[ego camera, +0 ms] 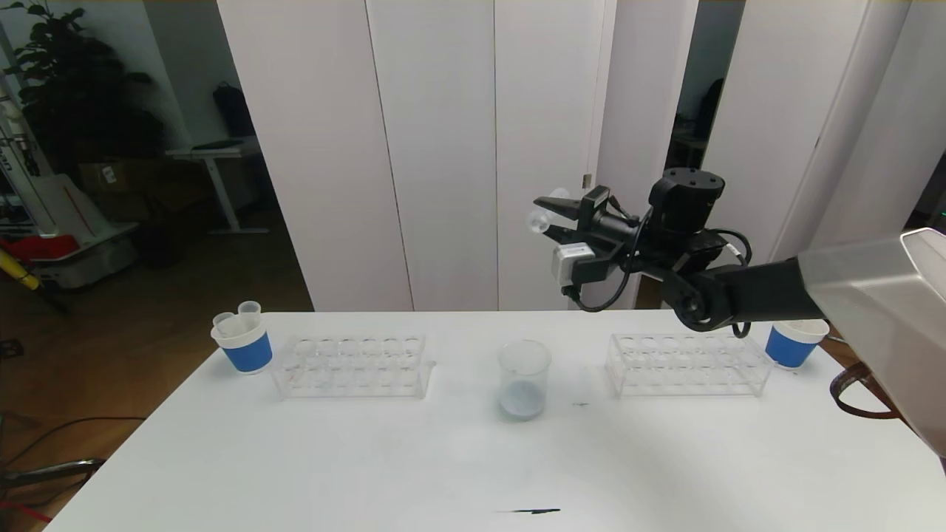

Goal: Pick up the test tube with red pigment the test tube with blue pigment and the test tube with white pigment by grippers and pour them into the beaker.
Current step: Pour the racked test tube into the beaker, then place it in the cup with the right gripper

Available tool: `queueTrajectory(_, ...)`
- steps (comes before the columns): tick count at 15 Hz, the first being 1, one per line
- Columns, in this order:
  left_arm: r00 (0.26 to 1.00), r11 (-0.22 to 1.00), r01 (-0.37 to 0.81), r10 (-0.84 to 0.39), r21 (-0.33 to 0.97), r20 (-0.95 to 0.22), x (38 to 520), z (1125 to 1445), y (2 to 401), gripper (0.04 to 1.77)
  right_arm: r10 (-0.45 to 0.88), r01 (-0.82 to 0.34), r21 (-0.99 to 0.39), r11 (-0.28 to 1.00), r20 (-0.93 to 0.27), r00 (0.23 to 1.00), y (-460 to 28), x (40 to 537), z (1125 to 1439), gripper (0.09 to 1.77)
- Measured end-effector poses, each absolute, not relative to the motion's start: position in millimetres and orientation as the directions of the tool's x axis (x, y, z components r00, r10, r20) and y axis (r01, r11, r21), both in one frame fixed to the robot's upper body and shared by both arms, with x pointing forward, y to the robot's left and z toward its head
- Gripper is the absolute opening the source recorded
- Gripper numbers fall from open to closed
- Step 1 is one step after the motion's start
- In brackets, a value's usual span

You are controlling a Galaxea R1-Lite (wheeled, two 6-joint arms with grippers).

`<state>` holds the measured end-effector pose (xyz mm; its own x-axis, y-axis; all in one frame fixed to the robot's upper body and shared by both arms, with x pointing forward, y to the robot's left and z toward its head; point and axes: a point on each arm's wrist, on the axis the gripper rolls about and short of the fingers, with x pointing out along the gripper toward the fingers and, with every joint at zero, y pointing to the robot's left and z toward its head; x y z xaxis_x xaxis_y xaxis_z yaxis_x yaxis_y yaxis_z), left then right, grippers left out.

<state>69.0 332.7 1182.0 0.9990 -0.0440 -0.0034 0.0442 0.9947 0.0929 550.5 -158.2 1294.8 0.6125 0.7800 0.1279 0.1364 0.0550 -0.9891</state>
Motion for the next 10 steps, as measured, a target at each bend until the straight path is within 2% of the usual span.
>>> queueTrajectory(5,0.999,0.995,0.044,-0.044,0.092,-0.003,69,1182,333,1.75,0.495,0.111,-0.948,0.299,0.253,0.831,-176,542,1335,0.57)
queueTrajectory(7,0.999,0.995,0.044,-0.044,0.092,-0.003,69,1182,333,1.75,0.388,0.085,-0.886,0.456,0.284,0.877,-181,538,1345,0.57)
queueTrajectory(10,0.999,0.995,0.044,-0.044,0.093,-0.003,69,1182,333,1.75,0.158,0.155,-0.712,0.685,0.352,0.922,-189,533,1360,0.57)
